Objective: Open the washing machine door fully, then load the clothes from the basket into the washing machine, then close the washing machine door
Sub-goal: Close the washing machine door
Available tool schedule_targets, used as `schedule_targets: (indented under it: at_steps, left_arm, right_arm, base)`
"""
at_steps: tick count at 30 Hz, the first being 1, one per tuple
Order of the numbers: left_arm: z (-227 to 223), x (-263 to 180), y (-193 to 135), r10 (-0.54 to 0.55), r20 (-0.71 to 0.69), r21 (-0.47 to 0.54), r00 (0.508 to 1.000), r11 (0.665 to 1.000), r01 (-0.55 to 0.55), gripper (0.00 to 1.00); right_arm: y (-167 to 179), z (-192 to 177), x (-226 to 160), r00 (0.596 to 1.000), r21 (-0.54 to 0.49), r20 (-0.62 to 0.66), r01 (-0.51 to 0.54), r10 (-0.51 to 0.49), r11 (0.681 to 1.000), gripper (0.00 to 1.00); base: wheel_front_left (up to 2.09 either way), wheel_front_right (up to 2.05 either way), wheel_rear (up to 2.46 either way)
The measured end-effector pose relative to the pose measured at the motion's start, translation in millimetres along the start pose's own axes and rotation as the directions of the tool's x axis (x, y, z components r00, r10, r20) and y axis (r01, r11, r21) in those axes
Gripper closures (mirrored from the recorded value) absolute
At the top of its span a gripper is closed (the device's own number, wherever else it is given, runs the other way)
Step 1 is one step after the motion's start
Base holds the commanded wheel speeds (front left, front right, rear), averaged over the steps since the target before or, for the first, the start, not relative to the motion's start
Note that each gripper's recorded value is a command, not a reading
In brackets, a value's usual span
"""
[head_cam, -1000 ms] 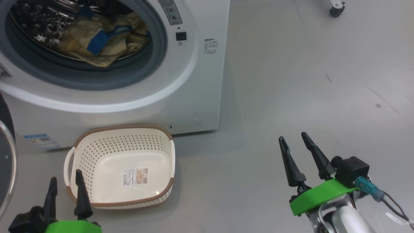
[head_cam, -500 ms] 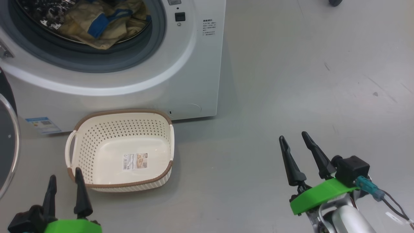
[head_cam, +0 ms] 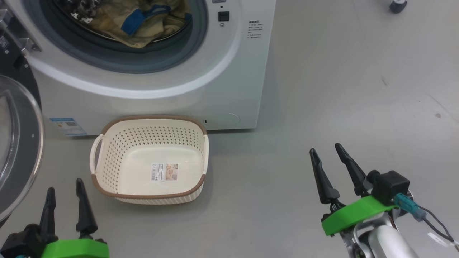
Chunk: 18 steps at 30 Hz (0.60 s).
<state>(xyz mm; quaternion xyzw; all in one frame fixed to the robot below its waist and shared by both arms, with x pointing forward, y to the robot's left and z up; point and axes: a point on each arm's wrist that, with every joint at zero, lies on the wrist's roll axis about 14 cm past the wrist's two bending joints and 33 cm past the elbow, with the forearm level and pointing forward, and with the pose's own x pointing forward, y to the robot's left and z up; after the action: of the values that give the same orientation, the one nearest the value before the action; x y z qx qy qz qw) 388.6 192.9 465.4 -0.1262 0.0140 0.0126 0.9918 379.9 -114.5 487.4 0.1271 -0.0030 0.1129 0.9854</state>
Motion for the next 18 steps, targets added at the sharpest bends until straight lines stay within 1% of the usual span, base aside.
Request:
schedule_targets:
  at_steps: [10, 18]
  left_arm:
    - [19, -23, 35, 0.113, 0.052, 0.001, 0.992, 0.994, -0.113, 0.00]
    - [33, -50, 67, 0.231, 0.091, -0.015, 0.969, 0.973, -0.231, 0.00]
  right_arm:
    - [35, -4, 25, 0.992, -0.001, -0.005, -0.125, 0.125, 0.992, 0.00]
    - [73, -9, 42, 0.968, -0.004, -0.015, -0.251, 0.251, 0.968, 0.00]
  base:
    - [0.00, 0.00, 0.00]
    - [0.00, 0.00, 0.00]
